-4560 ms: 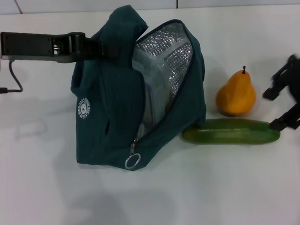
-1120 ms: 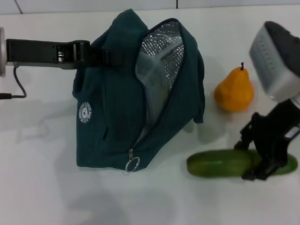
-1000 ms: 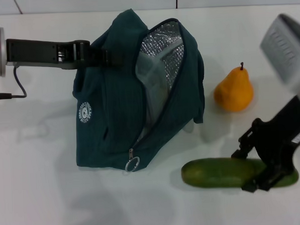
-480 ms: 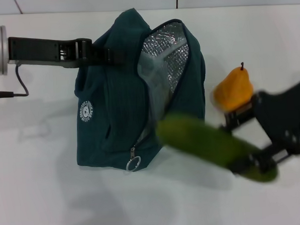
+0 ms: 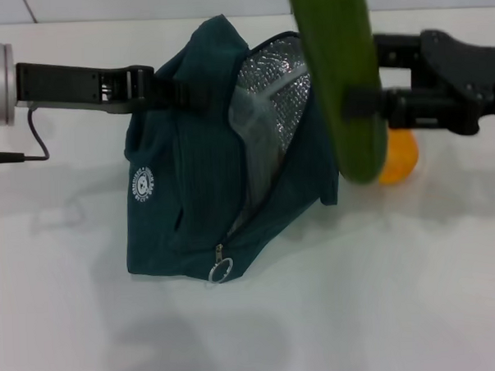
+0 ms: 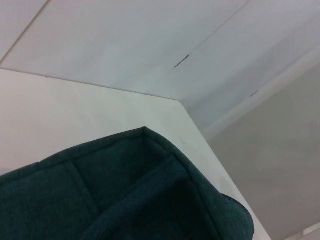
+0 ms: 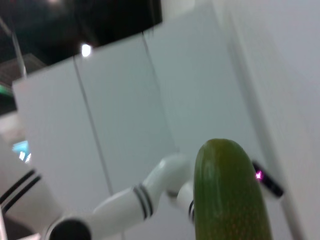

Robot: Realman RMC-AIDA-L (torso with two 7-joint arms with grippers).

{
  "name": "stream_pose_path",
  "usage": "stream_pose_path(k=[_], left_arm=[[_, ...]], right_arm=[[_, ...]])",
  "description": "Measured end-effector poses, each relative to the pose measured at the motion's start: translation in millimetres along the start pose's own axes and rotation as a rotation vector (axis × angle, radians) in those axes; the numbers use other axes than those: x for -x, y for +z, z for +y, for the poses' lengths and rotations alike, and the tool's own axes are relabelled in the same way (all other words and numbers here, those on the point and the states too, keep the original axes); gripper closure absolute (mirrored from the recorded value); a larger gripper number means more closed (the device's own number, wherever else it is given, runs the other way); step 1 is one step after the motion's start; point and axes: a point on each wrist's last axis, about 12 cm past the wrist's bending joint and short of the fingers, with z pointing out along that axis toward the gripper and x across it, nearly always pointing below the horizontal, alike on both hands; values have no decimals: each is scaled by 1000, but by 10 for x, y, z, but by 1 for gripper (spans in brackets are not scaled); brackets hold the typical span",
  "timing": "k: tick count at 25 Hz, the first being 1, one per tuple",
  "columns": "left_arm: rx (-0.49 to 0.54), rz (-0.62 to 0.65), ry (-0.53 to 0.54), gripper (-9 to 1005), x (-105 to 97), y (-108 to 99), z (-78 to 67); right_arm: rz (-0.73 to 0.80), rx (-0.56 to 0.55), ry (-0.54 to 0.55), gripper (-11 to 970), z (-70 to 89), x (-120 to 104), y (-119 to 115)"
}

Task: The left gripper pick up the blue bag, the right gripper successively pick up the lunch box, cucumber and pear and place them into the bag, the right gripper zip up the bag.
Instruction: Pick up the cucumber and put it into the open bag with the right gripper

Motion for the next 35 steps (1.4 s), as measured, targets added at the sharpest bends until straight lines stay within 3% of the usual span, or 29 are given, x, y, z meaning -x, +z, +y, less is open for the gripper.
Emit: stream_pose_path(k=[5, 11, 24, 35], left_arm=[[-2, -2, 1, 953, 3, 3, -2], [-4, -7, 3, 953, 13, 5, -6], [-4, -9, 1, 953, 4, 2, -3], [-2, -9, 7, 953, 6, -18, 2]], right_arm=[[-171, -85, -11, 260, -43, -250, 18], [-243, -168, -90, 251, -71, -454, 112], [-84, -216, -210, 231, -183, -650, 620], [-53, -257, -275, 214, -193, -736, 683]])
